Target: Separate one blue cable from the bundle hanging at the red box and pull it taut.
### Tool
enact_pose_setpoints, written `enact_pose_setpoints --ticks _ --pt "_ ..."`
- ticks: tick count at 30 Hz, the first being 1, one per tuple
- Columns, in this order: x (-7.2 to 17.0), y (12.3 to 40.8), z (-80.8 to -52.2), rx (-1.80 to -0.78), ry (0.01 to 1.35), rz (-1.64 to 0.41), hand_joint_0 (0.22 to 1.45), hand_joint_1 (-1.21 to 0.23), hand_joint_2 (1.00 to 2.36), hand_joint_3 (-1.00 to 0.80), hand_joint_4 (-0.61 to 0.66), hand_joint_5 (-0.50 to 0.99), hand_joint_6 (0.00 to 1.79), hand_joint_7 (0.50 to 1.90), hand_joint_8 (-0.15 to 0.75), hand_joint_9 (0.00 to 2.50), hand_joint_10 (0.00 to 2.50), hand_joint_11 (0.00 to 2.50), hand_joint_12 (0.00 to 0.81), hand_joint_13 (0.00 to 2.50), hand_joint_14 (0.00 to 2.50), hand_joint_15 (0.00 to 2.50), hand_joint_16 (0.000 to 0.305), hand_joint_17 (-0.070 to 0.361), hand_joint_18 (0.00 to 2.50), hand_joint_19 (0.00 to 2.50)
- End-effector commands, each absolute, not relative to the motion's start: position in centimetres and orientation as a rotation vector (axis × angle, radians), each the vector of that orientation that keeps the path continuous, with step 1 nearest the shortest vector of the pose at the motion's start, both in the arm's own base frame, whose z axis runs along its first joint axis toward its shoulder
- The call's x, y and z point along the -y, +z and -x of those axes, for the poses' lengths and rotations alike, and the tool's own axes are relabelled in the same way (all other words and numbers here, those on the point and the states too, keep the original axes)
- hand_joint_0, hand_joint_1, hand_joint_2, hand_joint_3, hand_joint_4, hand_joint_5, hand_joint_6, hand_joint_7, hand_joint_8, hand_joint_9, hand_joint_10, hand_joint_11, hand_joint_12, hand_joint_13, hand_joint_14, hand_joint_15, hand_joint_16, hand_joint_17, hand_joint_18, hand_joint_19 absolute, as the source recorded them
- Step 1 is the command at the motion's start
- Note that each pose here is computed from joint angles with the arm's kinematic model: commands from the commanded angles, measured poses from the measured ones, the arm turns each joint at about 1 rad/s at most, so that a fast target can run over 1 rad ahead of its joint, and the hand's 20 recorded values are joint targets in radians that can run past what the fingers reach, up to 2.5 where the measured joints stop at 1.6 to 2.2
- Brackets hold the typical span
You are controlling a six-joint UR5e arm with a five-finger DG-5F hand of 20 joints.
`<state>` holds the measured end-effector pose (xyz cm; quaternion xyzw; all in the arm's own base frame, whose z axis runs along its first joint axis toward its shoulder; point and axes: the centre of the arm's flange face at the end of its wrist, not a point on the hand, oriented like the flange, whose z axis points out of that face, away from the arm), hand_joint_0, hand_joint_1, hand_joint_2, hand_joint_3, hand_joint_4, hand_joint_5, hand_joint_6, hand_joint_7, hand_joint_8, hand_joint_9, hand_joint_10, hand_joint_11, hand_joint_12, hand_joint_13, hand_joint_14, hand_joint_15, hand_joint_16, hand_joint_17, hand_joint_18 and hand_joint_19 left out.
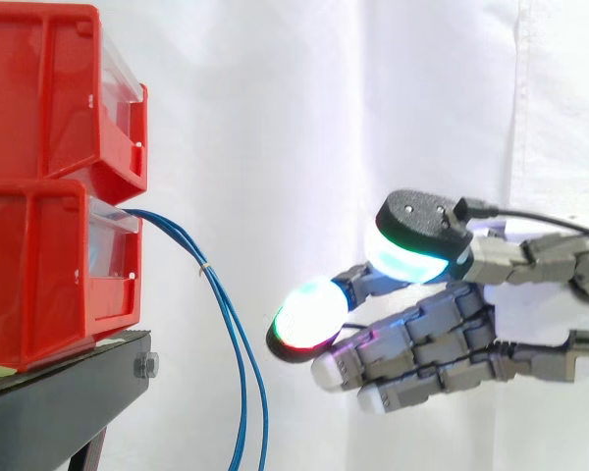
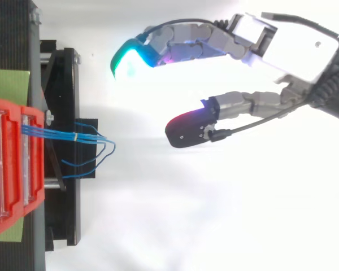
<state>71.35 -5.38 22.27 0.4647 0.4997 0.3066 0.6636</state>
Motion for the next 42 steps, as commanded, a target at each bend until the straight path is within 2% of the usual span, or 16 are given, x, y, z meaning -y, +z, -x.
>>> enact_pose_setpoints --ticks 1,12,14,16,19,21,24,35,42 --pt "5.2 20.9 -71.9 -1.105 0.715 -1.052 0.56 -0.57 1.00 -0.50 0.27 -0.21 0.50 0.79 0.281 0.58 0.01 0.22 0.264 0.36 0.00 0.01 0.034 0.078 0.35 0.14" --pt "4.4 21.1 -72.2 -1.100 0.736 -1.035 0.56 -0.56 1.00 -0.50 0.27 -0.21 0.50 0.79 0.282 0.59 0.01 0.22 0.265 0.37 0.00 0.01 0.035 0.078 0.36 0.15" --pt "4.3 20.2 -72.5 -1.102 0.739 -1.039 0.57 -0.56 1.00 -0.50 0.27 -0.21 0.50 0.79 0.283 0.59 0.01 0.23 0.265 0.37 0.00 0.03 0.035 0.078 0.36 0.15" --pt "4.2 19.9 -73.1 -1.093 0.749 -1.042 0.56 -0.56 1.00 -0.50 0.27 -0.21 0.50 0.79 0.281 0.59 0.01 0.23 0.265 0.37 0.00 0.02 0.035 0.078 0.36 0.14" --pt "4.0 18.8 -76.2 -1.077 0.804 -1.050 0.57 -0.56 1.00 -0.50 0.27 -0.21 0.50 0.79 0.281 0.59 0.01 0.22 0.265 0.38 0.00 0.02 0.035 0.078 0.36 0.15" --pt "3.9 18.5 -77.1 -1.094 0.827 -1.059 0.57 -0.56 1.00 -0.50 0.27 -0.21 0.50 0.79 0.283 0.59 0.01 0.23 0.265 0.38 0.00 0.03 0.035 0.078 0.36 0.15" --pt "3.3 18.6 -77.0 -1.127 0.833 -1.075 0.56 -0.56 1.00 -0.50 0.27 -0.21 0.50 0.79 0.281 0.59 0.01 0.22 0.266 0.38 0.00 0.03 0.035 0.078 0.36 0.15" --pt "3.0 18.5 -76.9 -1.132 0.871 -1.095 0.56 -0.55 1.00 -0.50 0.27 -0.20 0.50 0.80 0.282 0.59 0.01 0.23 0.268 0.39 0.00 0.03 0.035 0.079 0.36 0.16" --pt "2.7 18.6 -77.0 -1.145 0.905 -1.081 0.57 -0.55 1.00 -0.50 0.30 -0.17 0.50 0.93 0.283 0.60 0.01 0.24 0.268 0.40 0.00 0.04 0.035 0.078 0.37 0.17"
